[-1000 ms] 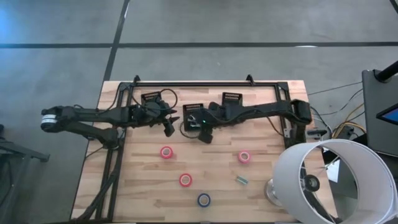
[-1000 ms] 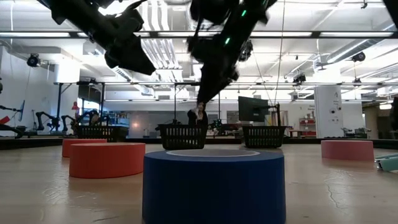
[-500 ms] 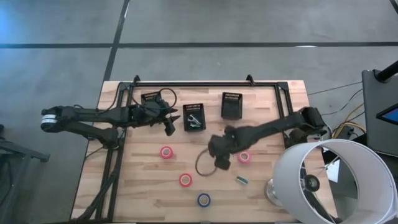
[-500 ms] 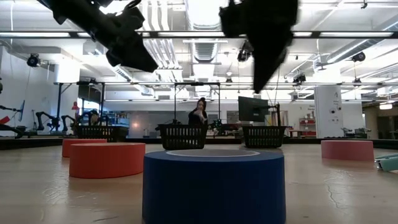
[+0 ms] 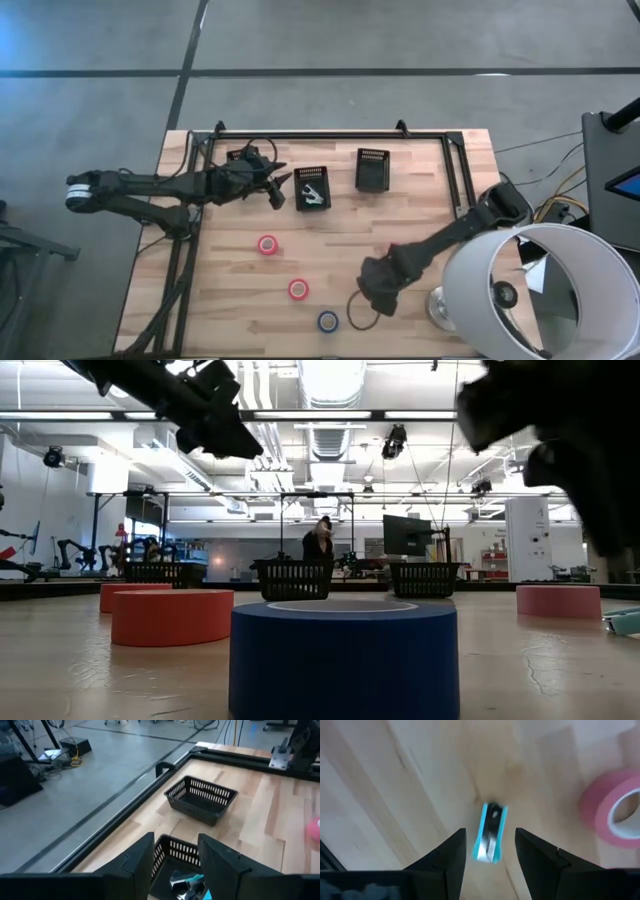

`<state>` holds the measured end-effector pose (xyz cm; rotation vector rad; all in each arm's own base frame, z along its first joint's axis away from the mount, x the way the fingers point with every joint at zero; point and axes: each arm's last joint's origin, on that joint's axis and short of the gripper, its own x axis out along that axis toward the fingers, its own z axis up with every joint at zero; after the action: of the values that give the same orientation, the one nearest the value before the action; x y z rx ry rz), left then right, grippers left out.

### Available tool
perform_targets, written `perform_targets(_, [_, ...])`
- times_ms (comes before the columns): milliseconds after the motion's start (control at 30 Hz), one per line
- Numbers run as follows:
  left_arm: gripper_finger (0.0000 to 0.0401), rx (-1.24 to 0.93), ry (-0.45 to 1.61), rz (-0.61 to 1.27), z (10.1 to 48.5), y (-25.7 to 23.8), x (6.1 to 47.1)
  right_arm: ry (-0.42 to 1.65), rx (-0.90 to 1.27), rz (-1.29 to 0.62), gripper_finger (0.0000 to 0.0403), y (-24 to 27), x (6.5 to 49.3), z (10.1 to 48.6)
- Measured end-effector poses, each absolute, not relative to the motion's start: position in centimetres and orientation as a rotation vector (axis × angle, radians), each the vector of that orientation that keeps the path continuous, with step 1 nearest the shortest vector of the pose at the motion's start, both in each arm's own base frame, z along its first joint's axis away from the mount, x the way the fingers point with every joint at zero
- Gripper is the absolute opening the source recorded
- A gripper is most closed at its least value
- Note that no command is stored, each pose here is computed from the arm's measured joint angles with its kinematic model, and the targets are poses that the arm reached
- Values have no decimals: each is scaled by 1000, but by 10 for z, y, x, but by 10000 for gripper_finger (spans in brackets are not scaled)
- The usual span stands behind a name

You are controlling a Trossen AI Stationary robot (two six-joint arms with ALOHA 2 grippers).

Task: Pick and place Stapler, Stapler remover, tape
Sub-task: Put the blue staple remover into the middle black bin

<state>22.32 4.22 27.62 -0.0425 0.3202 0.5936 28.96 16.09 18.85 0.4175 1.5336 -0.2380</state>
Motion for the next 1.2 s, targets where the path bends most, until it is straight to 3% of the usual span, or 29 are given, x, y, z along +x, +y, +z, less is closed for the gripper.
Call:
perform_targets(333, [156, -61, 308, 596, 277, 42, 224, 1562, 449, -316, 169, 165, 275, 172])
perform_targets(567, [156, -64, 267, 595, 280, 42, 225, 1512, 532, -251, 169, 170, 278, 161])
perform_targets(867, [156, -60, 214, 591, 286, 43, 226, 1498, 500, -271, 169, 167, 275, 155])
perform_targets(1200, [156, -62, 215, 591, 286, 43, 226, 1487, 406, -165, 169, 170, 281, 166])
